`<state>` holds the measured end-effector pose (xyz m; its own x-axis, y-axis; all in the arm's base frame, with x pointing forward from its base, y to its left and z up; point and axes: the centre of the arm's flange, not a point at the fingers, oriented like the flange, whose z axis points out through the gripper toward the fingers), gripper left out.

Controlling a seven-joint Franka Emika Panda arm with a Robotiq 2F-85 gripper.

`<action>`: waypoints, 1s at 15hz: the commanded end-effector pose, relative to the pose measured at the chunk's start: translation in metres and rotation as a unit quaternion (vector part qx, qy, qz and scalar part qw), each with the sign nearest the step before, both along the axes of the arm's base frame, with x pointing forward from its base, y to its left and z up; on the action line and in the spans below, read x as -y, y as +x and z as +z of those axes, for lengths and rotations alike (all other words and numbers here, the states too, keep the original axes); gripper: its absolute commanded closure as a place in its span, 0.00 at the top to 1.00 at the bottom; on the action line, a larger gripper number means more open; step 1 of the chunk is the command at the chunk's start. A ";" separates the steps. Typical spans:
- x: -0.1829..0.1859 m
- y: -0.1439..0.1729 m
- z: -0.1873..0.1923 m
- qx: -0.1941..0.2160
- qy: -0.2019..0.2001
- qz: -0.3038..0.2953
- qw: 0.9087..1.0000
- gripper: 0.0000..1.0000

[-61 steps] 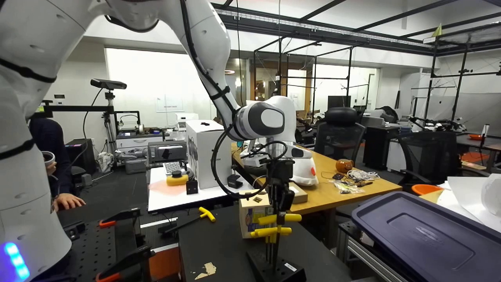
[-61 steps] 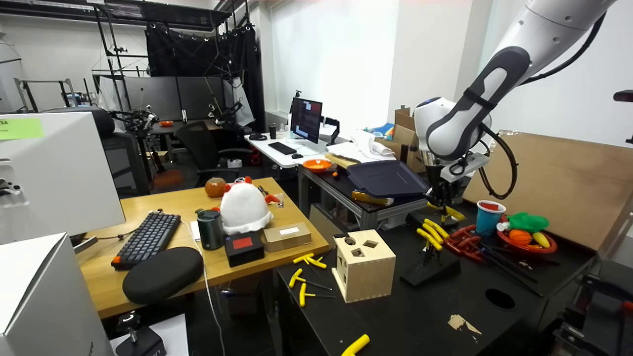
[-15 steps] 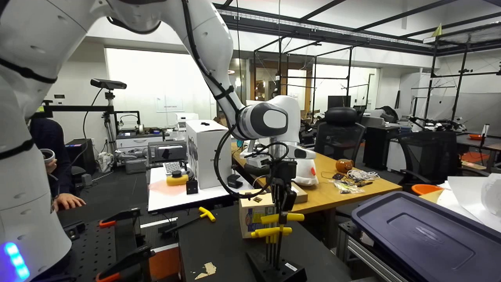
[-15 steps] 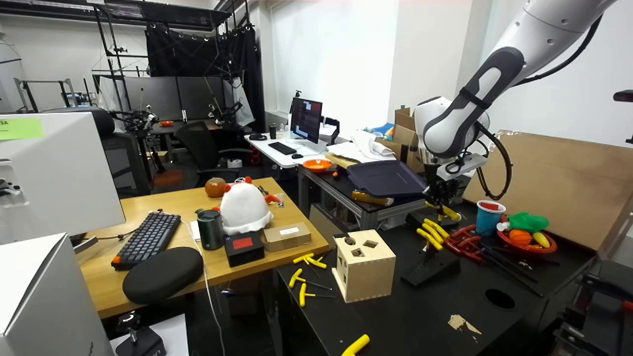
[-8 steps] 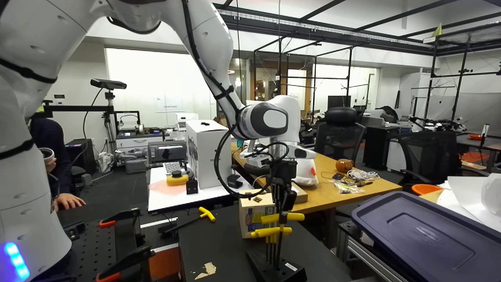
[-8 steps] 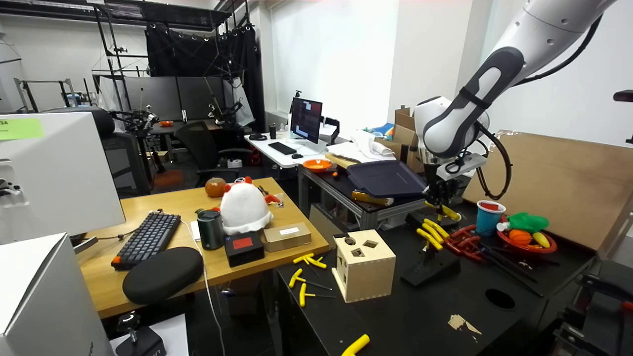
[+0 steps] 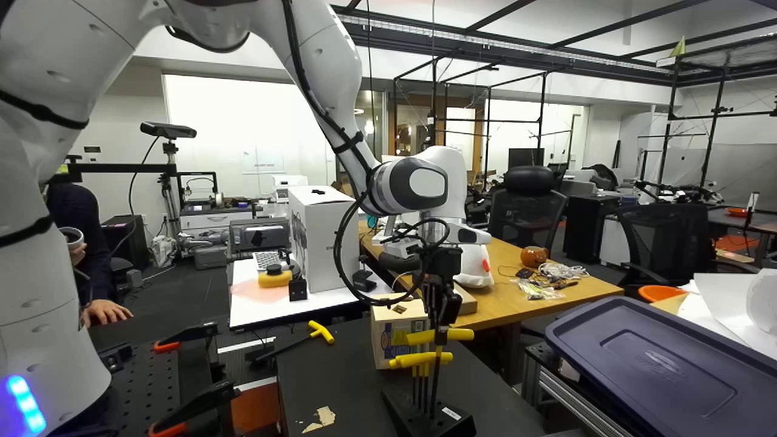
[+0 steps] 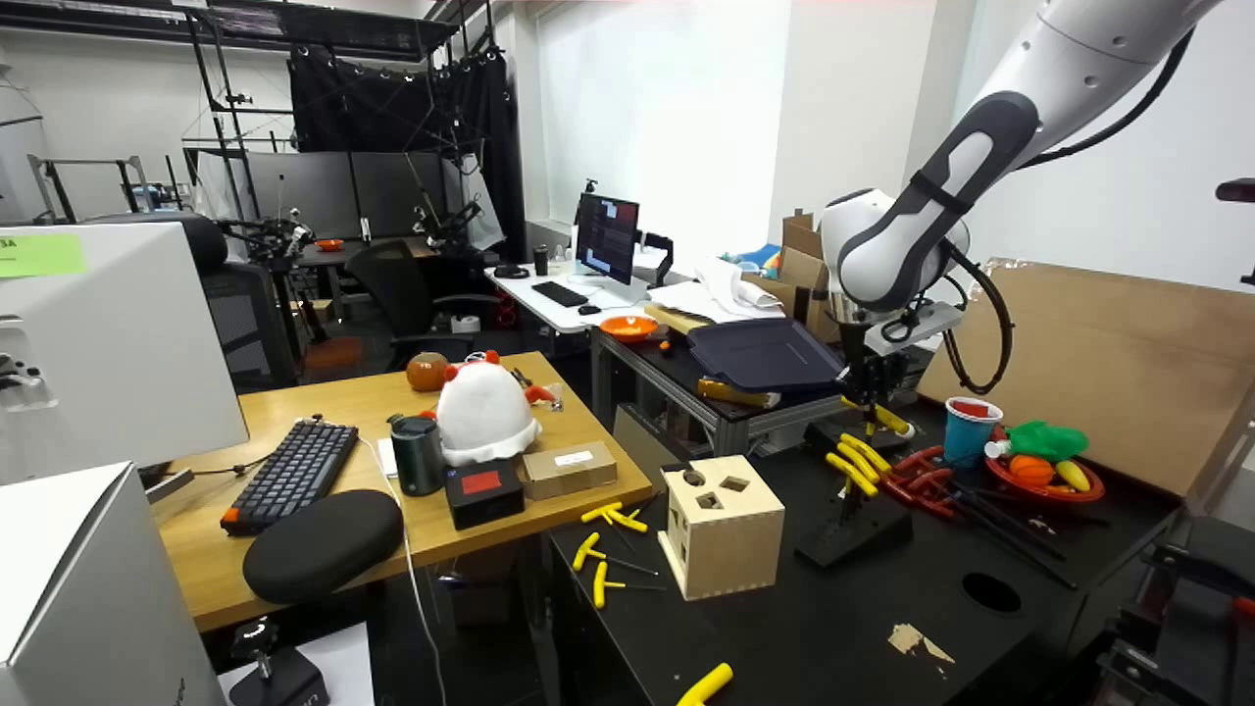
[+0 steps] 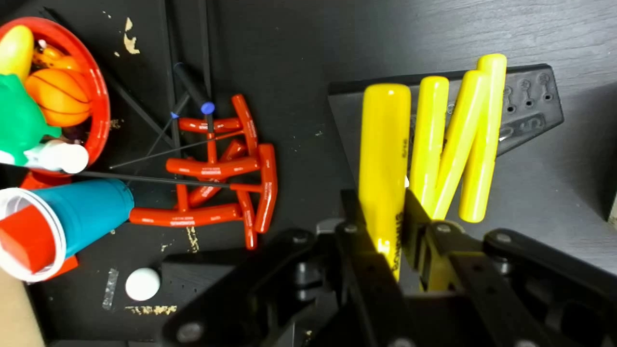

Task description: Pick up the yellow object tool and put it among the other yellow tools

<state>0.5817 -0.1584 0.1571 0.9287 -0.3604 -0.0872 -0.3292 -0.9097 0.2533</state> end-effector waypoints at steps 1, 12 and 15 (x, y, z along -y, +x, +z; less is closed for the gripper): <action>0.000 -0.001 0.013 -0.001 -0.004 0.008 1.000 0.06; 0.001 -0.001 0.011 -0.003 -0.007 0.011 1.000 0.06; 0.002 -0.001 0.011 -0.003 -0.011 0.011 1.000 0.06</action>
<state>0.5816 -0.1590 0.1572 0.9313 -0.3536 -0.0876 -0.3216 -0.9109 0.2586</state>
